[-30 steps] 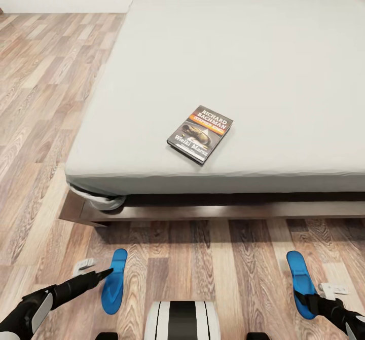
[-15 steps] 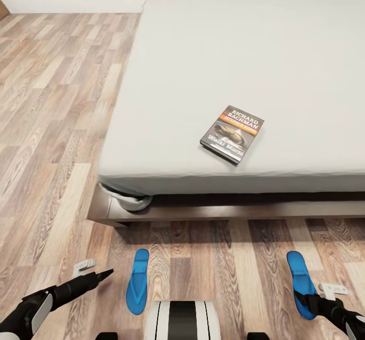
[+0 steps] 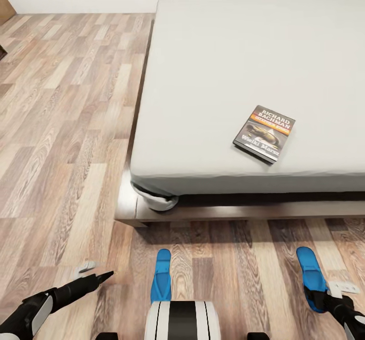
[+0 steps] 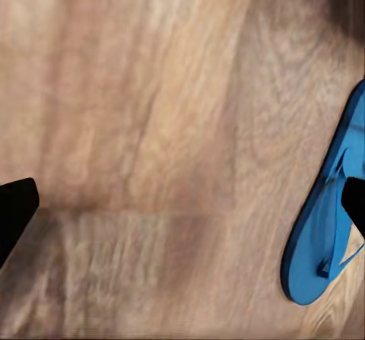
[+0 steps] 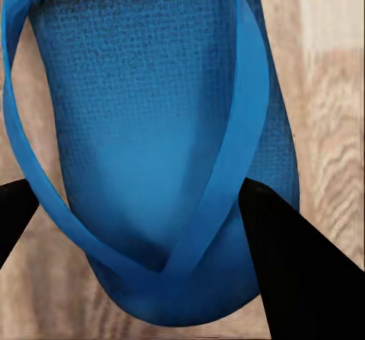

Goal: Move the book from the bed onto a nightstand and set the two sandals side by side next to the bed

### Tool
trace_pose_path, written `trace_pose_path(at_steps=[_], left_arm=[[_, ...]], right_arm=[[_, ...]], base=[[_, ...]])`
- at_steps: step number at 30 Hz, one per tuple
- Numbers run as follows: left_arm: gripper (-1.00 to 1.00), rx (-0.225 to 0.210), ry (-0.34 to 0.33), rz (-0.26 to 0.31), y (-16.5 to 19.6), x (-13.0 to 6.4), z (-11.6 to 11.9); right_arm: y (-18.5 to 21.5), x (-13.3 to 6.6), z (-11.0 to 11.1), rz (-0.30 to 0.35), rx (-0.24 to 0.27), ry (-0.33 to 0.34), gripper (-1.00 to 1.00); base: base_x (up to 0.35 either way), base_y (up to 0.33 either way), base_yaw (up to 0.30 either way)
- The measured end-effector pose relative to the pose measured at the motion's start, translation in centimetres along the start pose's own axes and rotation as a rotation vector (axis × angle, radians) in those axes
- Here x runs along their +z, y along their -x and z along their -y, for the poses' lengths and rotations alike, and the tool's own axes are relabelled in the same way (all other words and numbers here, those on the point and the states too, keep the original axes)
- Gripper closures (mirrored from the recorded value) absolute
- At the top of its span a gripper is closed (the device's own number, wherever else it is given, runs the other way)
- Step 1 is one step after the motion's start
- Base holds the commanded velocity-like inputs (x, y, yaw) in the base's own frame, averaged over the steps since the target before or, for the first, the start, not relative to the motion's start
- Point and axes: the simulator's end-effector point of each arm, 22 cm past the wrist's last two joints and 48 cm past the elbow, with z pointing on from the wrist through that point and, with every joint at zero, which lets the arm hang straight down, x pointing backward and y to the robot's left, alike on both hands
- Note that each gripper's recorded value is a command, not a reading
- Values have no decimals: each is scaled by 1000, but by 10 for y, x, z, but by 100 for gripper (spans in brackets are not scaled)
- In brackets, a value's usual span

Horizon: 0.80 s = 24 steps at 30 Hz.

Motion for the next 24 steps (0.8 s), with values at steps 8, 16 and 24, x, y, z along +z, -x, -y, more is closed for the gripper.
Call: trace_pose_path(at_steps=[8, 16, 24], left_arm=[[-100, 0, 0, 0, 0, 0, 0], [-100, -2, 1, -2, 0, 0, 0], [-100, -1, 5, -1, 0, 0, -1]], right_arm=[[1, 0, 8, 3, -3, -35, 100], [0, 0, 8, 1, -1, -36, 100], [0, 0, 8, 0, 0, -36, 100]], base=[[0, 293, 0], [0, 294, 0], [0, 296, 0]])
